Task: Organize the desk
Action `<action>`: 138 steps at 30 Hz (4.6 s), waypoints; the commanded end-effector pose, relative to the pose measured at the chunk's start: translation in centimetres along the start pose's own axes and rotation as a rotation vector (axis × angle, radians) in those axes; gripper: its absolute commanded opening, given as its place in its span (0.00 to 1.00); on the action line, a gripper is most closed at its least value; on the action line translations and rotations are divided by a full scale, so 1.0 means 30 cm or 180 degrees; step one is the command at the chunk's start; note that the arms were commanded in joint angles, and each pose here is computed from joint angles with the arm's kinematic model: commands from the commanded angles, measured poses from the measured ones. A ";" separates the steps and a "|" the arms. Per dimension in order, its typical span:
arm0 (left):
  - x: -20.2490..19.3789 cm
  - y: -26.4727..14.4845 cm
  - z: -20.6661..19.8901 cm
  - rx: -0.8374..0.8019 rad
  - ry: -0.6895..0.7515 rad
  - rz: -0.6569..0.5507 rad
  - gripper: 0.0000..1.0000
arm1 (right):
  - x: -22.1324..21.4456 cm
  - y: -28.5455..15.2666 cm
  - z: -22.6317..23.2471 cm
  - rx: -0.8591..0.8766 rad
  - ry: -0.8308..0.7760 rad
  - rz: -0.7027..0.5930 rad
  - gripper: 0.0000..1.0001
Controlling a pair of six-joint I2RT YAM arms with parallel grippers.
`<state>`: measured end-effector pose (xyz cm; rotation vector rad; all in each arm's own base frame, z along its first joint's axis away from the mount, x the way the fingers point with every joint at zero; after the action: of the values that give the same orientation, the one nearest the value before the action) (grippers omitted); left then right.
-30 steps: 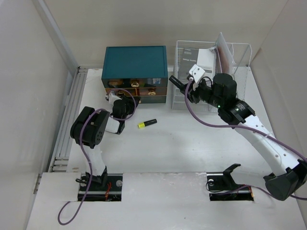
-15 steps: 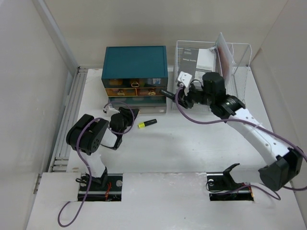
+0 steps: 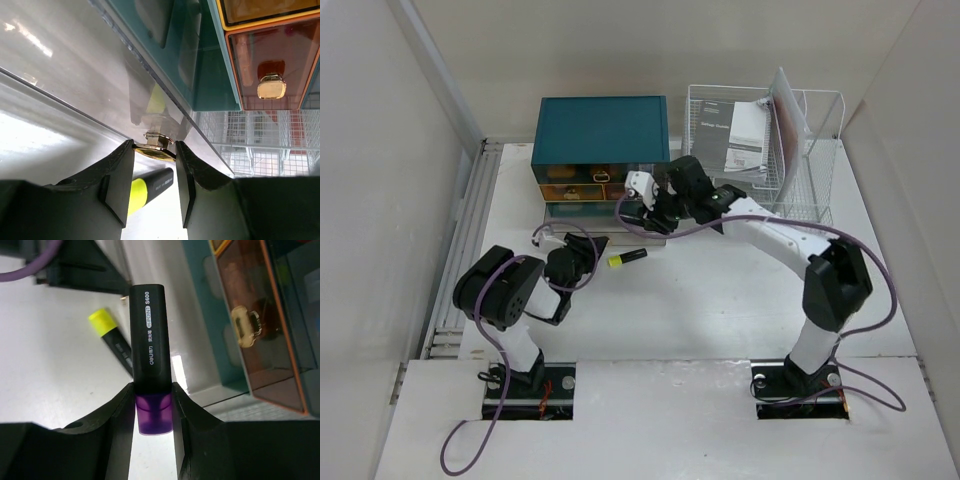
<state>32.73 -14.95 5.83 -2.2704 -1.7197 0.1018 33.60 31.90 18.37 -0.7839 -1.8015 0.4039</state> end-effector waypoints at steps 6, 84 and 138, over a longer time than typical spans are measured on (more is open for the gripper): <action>0.014 -0.041 -0.038 -0.0168 0.0014 -0.0069 0.11 | 0.020 0.095 -0.174 -0.0549 -0.0067 0.0245 0.00; -0.011 -0.016 -0.067 -0.0275 -0.0040 0.0071 0.08 | -0.191 0.384 0.308 0.1143 -0.0899 0.0626 0.25; -0.009 0.013 -0.105 -0.0238 0.0091 0.0069 0.05 | 0.125 0.138 -0.141 -0.0690 -0.0713 0.0533 0.49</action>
<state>32.04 -15.31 6.08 -2.2900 -1.6833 0.1213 38.47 36.42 14.23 -1.1475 -1.9471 0.5801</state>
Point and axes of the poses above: each gripper's point midway between its finger pads, its own y axis out along the fingers, its own z axis along the line the jaws close on, x = y × z, the point moved 2 cm from there along -y, back along the fingers, and after that the axes turned 15 degrees about -y, right-handed, at the moved point
